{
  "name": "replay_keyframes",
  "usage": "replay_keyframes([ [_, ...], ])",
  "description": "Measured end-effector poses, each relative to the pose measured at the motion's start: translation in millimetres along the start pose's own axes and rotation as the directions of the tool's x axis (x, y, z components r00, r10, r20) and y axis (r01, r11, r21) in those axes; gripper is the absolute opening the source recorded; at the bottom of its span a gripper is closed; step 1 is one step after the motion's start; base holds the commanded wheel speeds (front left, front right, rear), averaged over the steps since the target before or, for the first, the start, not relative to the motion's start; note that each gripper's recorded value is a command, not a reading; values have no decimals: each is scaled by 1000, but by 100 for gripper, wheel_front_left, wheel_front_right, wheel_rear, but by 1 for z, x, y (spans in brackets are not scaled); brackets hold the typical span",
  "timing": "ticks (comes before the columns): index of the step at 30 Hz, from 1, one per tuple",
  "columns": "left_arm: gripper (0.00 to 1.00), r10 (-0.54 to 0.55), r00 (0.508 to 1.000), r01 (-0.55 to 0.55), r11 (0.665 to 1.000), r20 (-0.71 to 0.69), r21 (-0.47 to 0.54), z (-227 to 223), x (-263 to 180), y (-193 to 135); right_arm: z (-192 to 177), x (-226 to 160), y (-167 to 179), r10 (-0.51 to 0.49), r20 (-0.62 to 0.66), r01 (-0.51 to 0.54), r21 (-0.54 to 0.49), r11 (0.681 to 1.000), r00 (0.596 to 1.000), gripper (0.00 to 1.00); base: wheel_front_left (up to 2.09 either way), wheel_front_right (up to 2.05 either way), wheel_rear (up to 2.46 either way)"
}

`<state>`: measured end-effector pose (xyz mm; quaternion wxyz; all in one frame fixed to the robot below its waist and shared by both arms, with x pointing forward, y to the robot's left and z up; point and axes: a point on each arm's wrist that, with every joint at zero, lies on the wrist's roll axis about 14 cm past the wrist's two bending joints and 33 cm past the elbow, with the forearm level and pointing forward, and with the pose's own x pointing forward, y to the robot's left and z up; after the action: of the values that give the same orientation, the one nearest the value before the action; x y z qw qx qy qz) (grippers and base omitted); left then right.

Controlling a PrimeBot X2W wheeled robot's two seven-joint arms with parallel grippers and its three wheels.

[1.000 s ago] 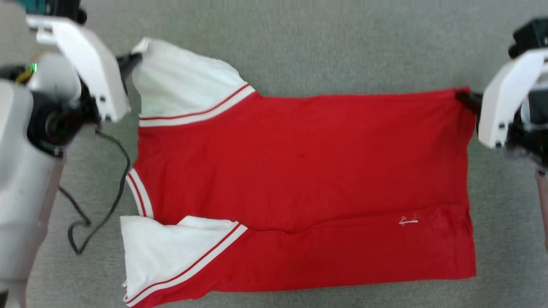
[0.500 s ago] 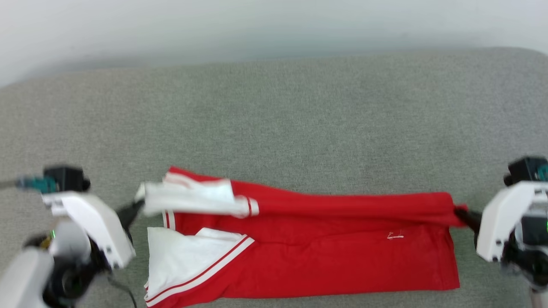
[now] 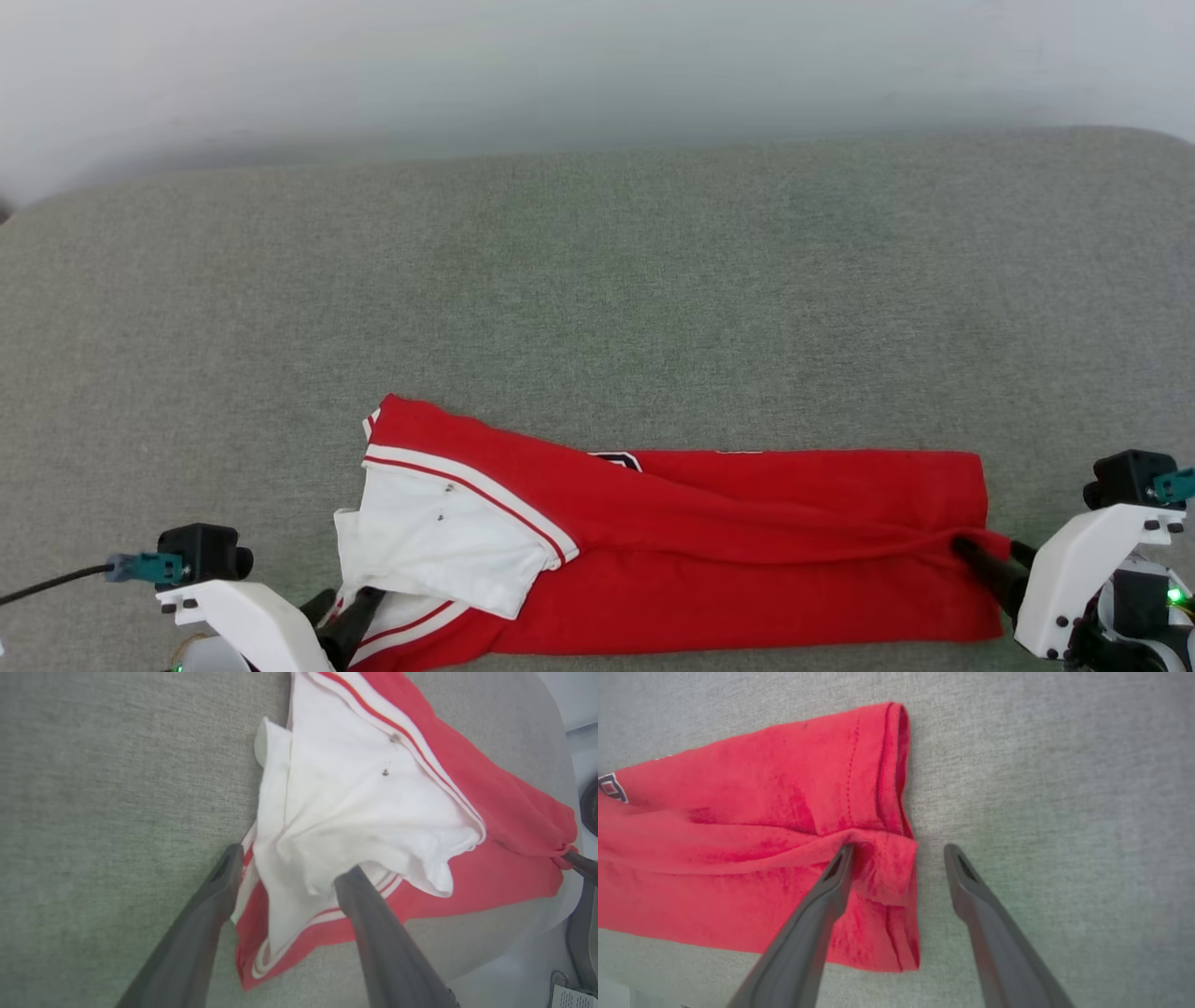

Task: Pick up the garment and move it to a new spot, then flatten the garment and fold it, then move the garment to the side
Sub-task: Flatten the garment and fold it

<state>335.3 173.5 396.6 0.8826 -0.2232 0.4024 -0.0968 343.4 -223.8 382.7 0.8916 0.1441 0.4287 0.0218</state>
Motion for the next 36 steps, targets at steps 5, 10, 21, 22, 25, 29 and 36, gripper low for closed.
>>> replay_keyframes([
  [5,100,14,981,-26,998,193,57,32,-10,-3,31,-21,3,14,161,-11,-19,1000,987,100,0,0,0],
  [10,100,-3,904,-52,992,428,115,75,-31,-18,68,-52,3,13,308,6,-58,998,951,100,0,0,0],
  [21,100,-73,626,-122,974,777,190,128,-85,-50,72,-70,-9,-61,193,80,-97,992,979,100,0,0,0],
  [22,100,-77,606,-132,972,792,196,128,-89,-52,66,-67,-11,-76,160,94,-107,990,984,100,0,0,0],
  [25,100,-91,567,-154,965,819,214,128,-96,-55,48,-55,-11,-82,78,89,-94,992,994,100,0,0,0],
  [29,100,-109,551,-167,957,828,237,128,-97,-59,29,-33,-4,-66,-15,64,-71,995,998,100,0,0,0],
  [36,100,-117,553,-196,944,825,266,132,-89,-57,9,3,8,-37,-146,31,-44,999,989,100,0,0,0],
])
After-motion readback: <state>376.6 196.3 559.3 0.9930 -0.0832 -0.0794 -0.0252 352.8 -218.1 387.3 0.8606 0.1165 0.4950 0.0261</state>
